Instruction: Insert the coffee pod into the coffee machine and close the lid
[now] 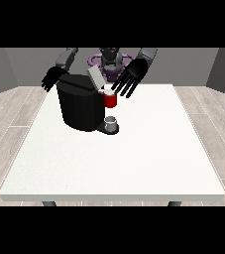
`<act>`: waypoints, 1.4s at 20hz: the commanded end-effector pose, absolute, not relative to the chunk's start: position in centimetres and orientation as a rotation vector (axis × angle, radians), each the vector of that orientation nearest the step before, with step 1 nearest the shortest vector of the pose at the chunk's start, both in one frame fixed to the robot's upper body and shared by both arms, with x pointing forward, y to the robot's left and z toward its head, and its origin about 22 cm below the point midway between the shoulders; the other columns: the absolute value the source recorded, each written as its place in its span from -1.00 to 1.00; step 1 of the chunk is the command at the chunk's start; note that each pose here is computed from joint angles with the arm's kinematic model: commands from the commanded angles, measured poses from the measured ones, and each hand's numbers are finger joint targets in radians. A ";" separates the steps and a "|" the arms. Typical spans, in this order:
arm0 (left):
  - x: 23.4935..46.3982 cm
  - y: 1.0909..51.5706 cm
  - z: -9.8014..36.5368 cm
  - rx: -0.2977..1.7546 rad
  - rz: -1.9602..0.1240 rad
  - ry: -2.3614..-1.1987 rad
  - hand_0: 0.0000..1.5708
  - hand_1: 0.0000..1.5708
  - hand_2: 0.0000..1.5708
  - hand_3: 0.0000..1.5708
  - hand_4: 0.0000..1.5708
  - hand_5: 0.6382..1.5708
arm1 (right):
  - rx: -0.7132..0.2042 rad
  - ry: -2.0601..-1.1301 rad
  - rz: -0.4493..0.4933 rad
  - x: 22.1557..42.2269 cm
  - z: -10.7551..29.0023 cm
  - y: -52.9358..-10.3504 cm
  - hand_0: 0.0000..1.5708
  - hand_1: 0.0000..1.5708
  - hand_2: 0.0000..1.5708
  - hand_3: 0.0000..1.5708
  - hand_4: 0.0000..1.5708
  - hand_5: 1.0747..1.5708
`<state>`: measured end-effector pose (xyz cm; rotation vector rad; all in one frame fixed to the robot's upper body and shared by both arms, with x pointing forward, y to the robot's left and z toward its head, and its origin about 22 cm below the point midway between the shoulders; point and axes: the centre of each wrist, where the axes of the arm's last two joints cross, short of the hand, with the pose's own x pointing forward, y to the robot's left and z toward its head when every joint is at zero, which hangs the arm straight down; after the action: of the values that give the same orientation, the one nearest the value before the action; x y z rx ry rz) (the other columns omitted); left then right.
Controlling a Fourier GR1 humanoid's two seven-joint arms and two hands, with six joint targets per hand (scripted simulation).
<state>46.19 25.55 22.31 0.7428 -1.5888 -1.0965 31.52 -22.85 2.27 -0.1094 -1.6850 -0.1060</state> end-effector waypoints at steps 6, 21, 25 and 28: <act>45.7 24.1 18.1 0.614 -1.062 -1.563 -1.00 -1.00 -1.00 -1.00 -1.00 1.00 | -0.117 -1.588 -0.139 29.0 -1.6 -23.6 -1.00 -1.00 -1.00 -1.00 -0.52 1.00; 40.6 25.0 2.6 0.013 -0.434 -1.573 -1.00 -1.00 -1.00 -1.00 -1.00 1.00 | -0.254 -1.481 -0.179 24.8 -4.7 -26.4 -1.00 -1.00 -1.00 -1.00 -0.45 1.00; 39.0 24.1 -0.2 -0.081 -0.326 -1.505 -1.00 -1.00 -1.00 -1.00 -0.71 1.00 | -0.224 -1.468 -0.108 26.1 -2.4 -27.7 -1.00 -1.00 -1.00 -1.00 -0.56 1.00; 37.5 27.0 -1.7 -0.017 -0.258 -1.478 -1.00 -1.00 -1.00 -1.00 -1.00 1.00 | -0.119 -1.548 -0.012 26.4 0.1 -27.3 -1.00 -1.00 -1.00 -1.00 -0.67 1.00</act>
<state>38.93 25.51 -0.09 -0.0022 -1.5123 -0.3403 25.74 -27.47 -2.02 -0.1697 -1.5043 -0.0844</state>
